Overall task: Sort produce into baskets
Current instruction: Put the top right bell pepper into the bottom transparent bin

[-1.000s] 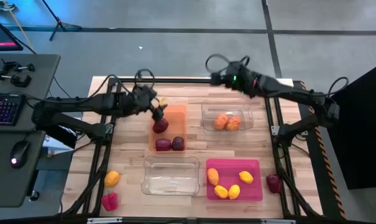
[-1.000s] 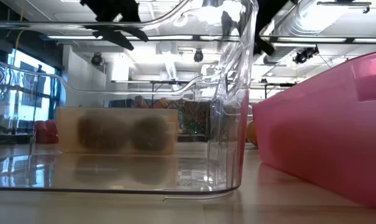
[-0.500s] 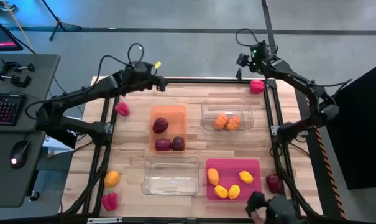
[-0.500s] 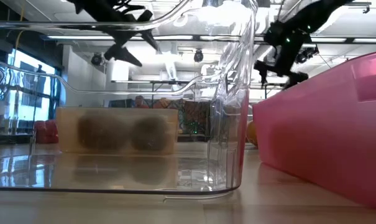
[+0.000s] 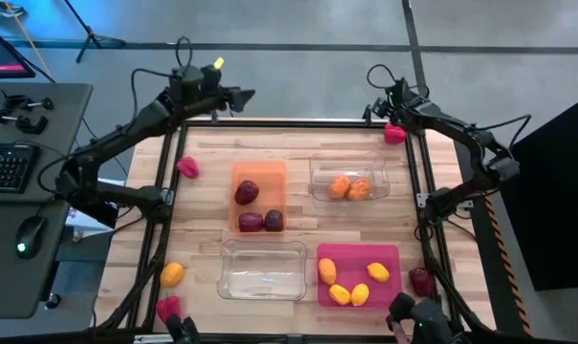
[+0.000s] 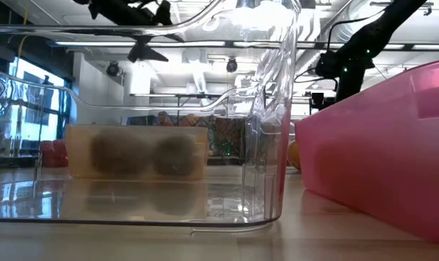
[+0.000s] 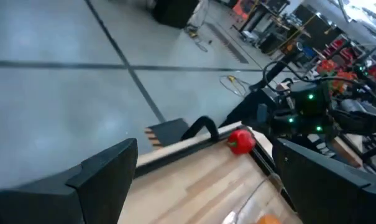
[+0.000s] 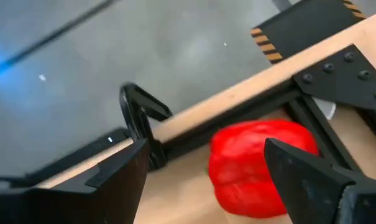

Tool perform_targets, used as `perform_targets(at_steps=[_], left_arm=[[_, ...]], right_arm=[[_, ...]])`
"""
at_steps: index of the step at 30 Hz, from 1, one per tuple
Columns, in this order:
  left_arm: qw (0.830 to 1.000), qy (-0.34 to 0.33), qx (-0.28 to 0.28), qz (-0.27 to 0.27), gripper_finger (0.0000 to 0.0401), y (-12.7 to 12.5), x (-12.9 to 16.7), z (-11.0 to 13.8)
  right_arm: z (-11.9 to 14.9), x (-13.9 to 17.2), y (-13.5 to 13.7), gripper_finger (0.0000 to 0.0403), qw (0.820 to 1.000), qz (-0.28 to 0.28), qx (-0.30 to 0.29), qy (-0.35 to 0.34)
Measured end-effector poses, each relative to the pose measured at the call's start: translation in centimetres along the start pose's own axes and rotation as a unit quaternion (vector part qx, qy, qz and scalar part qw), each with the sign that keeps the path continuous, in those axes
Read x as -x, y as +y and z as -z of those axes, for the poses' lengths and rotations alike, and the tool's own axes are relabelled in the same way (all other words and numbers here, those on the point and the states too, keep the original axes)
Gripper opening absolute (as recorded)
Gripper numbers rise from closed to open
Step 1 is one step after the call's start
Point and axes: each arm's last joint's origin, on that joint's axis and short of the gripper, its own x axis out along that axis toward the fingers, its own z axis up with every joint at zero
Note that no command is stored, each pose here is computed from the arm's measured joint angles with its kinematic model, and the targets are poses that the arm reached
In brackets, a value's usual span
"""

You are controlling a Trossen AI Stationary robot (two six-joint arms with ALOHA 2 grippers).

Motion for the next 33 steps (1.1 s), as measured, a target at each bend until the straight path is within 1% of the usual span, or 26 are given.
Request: perform_targets(at_steps=[3,6,7,10,11,17,21,23,27,33], left_arm=[[0.999,-0.020,-0.029,-0.003,0.0360,0.2,0.5,-1.5],[0.998,-0.027,-0.060,-0.013,0.0360,0.5,0.9,-2.3],[0.997,-0.029,-0.069,-0.015,0.0360,0.6,1.0,-2.5],[0.995,-0.036,-0.088,-0.017,0.0360,0.7,1.2,-2.9],[0.995,-0.036,-0.095,-0.019,0.0360,0.7,1.2,-3.0],[0.992,-0.025,-0.117,-0.029,0.0360,1.0,1.2,-2.9],[0.991,-0.017,-0.128,-0.032,0.0360,1.1,1.2,-2.7],[0.991,-0.015,-0.128,-0.032,0.0360,1.1,1.2,-2.7],[0.991,-0.016,-0.129,-0.032,0.0360,1.1,1.2,-2.7],[0.991,-0.016,-0.128,-0.032,0.0360,1.1,1.2,-2.7]], right_arm=[[0.0,-0.2,0.3,0.0309,0.999,0.004,-0.024,-0.023],[0.2,-0.6,0.4,0.0309,0.998,0.017,-0.039,-0.036],[0.2,-0.8,0.5,0.0309,0.998,0.021,-0.034,-0.039],[0.4,-1.5,0.5,0.0309,0.999,0.030,0.028,-0.031],[0.5,-1.6,0.3,0.0309,0.998,0.036,0.039,-0.025],[0.5,-2.7,0.2,0.0309,0.998,0.048,0.043,-0.020],[0.4,-3.9,0.0,0.0309,0.998,0.028,0.054,0.021],[0.3,-4.3,0.1,0.0309,0.998,0.024,0.063,0.020],[0.4,-4.0,0.1,0.0309,0.997,0.016,0.069,0.029],[0.7,-2.9,0.1,0.0309,0.996,-0.017,0.065,0.067]])
